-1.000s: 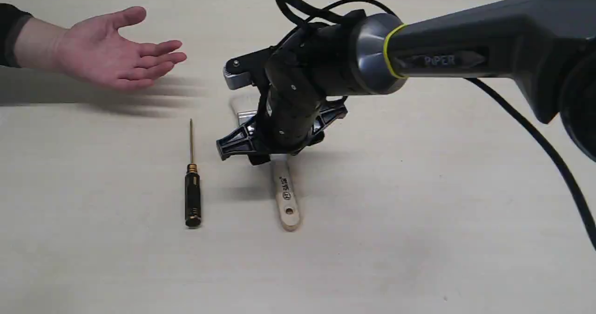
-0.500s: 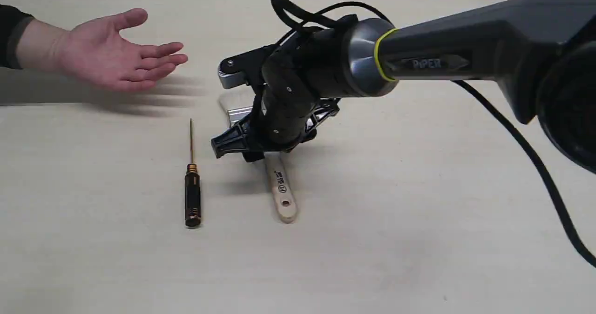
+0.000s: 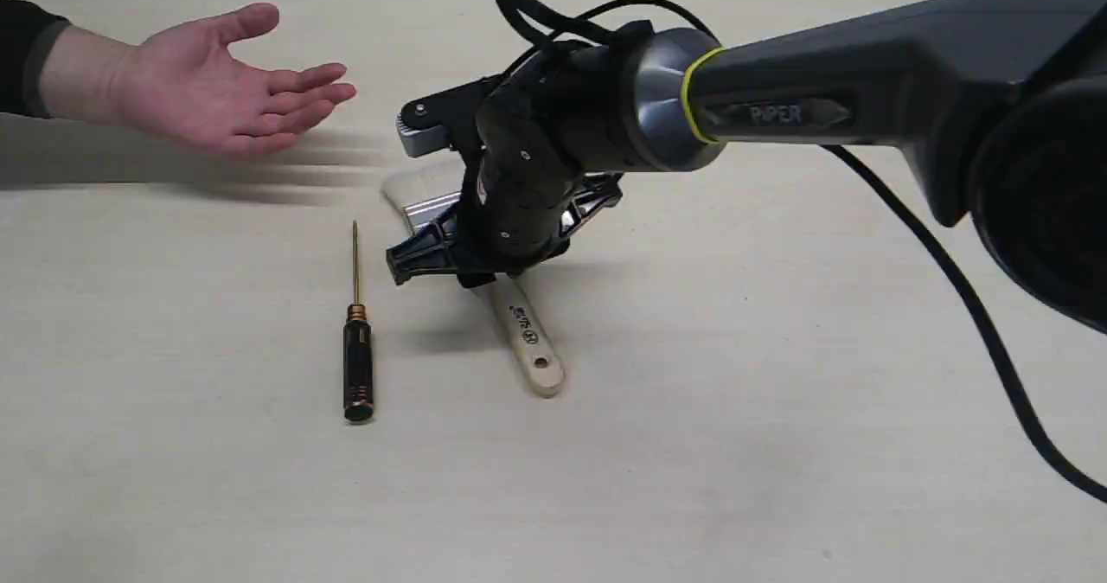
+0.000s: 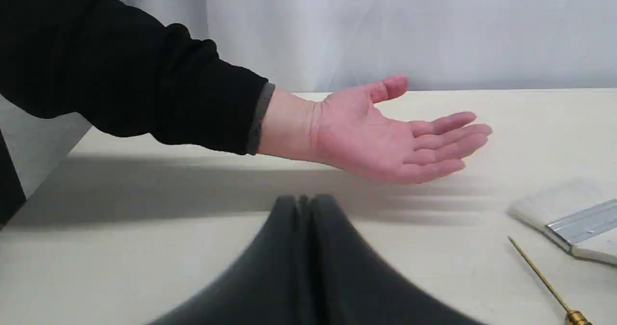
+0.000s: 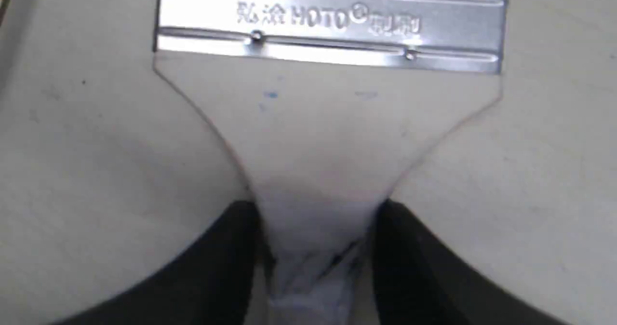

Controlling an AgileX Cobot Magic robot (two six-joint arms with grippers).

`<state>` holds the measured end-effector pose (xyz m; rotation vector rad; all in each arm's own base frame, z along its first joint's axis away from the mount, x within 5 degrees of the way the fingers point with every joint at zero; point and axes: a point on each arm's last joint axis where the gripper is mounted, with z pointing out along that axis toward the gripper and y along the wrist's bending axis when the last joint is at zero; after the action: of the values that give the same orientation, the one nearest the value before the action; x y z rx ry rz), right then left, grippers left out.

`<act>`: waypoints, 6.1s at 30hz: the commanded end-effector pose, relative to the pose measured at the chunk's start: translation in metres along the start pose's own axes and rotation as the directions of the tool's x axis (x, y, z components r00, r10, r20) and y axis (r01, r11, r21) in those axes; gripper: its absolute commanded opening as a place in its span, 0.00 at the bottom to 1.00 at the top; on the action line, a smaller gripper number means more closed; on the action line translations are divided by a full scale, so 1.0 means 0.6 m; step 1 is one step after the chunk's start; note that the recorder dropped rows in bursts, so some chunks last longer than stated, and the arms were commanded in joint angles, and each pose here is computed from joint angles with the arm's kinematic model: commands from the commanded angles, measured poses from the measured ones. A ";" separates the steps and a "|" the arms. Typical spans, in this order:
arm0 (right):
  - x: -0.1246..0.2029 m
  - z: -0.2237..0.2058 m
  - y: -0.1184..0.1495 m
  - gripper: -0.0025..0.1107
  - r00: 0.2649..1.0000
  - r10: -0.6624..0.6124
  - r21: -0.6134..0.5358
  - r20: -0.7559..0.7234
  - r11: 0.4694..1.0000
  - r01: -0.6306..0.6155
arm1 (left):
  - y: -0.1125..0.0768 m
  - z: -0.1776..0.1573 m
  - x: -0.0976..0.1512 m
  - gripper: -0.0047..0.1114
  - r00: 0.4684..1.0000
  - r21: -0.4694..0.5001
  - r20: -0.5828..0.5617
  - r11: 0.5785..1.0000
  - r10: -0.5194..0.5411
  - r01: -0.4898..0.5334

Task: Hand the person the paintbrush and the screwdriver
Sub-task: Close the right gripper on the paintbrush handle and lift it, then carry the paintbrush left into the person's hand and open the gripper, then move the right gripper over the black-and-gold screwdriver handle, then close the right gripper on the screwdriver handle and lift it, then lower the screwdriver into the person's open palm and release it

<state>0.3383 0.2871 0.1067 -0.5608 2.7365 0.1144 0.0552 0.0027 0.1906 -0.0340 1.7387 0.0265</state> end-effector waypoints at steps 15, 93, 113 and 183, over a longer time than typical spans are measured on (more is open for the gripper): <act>-0.043 -0.164 -0.005 0.06 0.990 -0.045 -0.028 0.135 0.998 0.049 | -0.001 0.000 0.000 0.04 1.000 0.010 0.006 1.000 -0.005 0.005; -0.039 -0.264 0.125 0.42 0.956 -0.254 -0.175 0.149 0.944 0.278 | -0.001 0.000 0.000 0.04 1.000 0.009 0.008 1.000 -0.001 0.001; -0.013 -0.082 0.160 0.56 0.982 -0.188 -0.209 -0.011 0.961 0.181 | -0.001 0.000 0.000 0.04 1.000 0.010 0.006 1.000 -0.004 0.004; -0.139 -0.142 0.138 0.06 0.859 -0.178 -0.177 0.480 0.939 0.294 | -0.001 0.000 0.000 0.04 1.000 0.010 0.007 1.000 -0.005 0.005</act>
<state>0.3455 0.3808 0.2155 -0.8186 2.2108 0.4715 0.0552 0.0027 0.1906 -0.0340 1.7387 0.0265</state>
